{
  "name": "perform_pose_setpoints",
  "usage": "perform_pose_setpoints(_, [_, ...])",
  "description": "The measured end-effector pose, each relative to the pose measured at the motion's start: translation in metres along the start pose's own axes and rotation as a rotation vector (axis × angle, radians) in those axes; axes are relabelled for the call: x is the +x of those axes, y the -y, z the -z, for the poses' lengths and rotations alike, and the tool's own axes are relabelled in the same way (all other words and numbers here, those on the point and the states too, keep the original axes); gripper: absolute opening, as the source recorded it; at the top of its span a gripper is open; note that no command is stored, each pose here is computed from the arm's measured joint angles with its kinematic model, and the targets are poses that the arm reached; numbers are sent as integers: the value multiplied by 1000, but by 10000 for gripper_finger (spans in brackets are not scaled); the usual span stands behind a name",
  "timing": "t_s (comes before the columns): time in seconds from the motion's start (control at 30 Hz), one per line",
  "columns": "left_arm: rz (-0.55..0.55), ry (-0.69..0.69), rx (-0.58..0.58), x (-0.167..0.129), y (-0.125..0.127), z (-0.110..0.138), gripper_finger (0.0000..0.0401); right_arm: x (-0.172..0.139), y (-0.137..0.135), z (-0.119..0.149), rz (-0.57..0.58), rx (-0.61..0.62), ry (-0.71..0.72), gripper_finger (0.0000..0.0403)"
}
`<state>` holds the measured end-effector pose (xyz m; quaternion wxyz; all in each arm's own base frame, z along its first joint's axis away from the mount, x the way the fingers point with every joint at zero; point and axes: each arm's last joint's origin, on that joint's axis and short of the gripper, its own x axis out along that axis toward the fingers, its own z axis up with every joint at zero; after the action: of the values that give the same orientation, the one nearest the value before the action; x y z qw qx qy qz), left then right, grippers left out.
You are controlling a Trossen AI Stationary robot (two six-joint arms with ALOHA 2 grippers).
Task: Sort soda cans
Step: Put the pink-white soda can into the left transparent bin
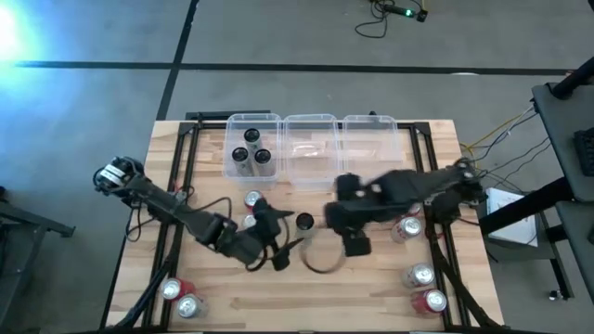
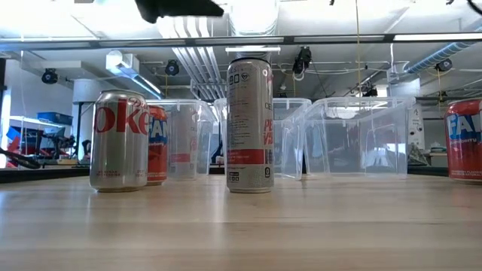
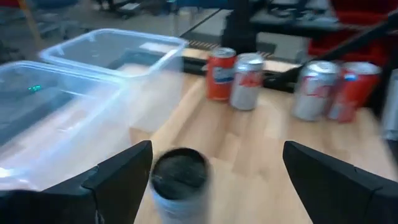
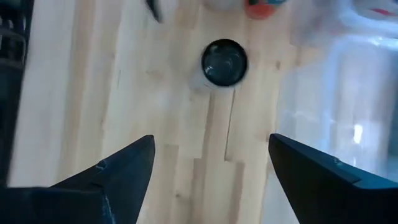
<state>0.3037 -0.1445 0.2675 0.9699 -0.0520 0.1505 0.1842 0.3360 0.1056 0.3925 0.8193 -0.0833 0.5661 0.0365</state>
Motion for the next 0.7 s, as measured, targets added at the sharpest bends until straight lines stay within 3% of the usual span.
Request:
perform_pose_setpoints(0.13, [19, -51, -16, 12, -9, -11, 346, -21, -23, 29, 136, 97, 47, 291])
perform_pose_setpoints(0.27, [63, -94, 2, 20, -16, -13, 346, -20, -49, 63, 222, 168, 67, 276])
perform_pose_setpoints(0.53, [65, -180, -35, 37, -38, -15, 346, 28, -93, 110, 232, 258, 87, 259])
perform_pose_setpoints(0.7, [52, -203, -27, 45, -38, -8, 346, 56, -101, 124, 250, 320, 66, 264])
